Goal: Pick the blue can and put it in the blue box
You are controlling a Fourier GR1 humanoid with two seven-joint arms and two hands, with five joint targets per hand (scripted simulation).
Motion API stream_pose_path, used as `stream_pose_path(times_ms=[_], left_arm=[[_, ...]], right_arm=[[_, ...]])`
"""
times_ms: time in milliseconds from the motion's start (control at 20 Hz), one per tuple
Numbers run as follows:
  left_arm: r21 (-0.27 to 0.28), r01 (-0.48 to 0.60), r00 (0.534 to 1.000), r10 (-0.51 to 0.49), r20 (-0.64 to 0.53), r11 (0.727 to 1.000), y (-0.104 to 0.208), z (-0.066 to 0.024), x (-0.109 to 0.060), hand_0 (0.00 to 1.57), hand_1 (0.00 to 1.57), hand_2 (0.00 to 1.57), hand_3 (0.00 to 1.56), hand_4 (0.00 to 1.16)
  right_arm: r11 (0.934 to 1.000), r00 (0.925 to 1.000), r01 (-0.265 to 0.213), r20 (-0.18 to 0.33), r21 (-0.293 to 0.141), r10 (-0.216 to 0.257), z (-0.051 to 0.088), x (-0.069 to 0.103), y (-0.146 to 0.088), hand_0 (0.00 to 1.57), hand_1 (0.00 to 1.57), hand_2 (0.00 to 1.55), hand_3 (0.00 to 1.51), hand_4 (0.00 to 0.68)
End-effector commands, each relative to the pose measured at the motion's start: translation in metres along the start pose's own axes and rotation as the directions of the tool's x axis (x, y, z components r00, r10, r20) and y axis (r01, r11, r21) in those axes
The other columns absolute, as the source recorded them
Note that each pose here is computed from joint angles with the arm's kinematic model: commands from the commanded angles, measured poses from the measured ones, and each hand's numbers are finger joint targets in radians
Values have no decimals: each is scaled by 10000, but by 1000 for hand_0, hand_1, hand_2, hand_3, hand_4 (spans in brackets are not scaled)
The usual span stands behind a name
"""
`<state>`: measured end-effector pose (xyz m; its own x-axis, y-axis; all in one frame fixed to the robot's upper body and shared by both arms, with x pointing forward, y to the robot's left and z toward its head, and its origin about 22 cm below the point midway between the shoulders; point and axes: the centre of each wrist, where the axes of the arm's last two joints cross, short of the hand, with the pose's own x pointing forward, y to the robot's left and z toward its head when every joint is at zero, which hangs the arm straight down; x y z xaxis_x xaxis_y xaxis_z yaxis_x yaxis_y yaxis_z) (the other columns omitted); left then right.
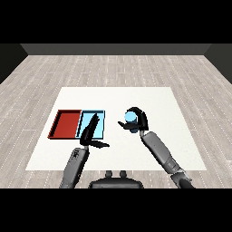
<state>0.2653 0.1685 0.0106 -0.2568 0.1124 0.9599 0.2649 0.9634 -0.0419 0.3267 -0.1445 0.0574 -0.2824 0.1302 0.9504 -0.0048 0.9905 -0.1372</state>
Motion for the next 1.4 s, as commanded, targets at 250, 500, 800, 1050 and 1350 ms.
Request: stream_pose_path(times_ms=[250, 500, 800, 1050, 1350], left_arm=[[-464, -423, 9965, 388, -743, 9980, -384, -19, -71, 0, 0, 0, 0, 0], [-366, -295, 9959, 262, -862, 9989, -234, -116, -177, 0, 0, 0, 0, 0], [-236, -668, 9923, 639, -1059, 9975, -447, -193, -282, 0, 0, 0, 0, 0], [-225, -675, 9901, 642, -1251, 9975, -498, -116, -421, 0, 0, 0, 0, 0], [-179, -676, 9881, 645, -1395, 9976, -764, -182, -327, 0, 0, 0, 0, 0]], right_arm=[[9985, 9990, -362, 295, 413, 350, 126, 202, -55, 1455, 1455, 1456, 1399, 608], [9990, 9997, -164, 205, 414, 156, 79, 164, 207, 1492, 1492, 1471, 1405, 620], [9967, 9973, -313, 681, 753, 262, 58, 176, 141, 1486, 1486, 1467, 1398, 609], [9967, 9973, -134, 729, 807, 75, 32, 305, 244, 1480, 1480, 1467, 1400, 603], [9945, 9964, 337, 745, 992, -412, 83, 214, 292, 1486, 1486, 1462, 1393, 609]])
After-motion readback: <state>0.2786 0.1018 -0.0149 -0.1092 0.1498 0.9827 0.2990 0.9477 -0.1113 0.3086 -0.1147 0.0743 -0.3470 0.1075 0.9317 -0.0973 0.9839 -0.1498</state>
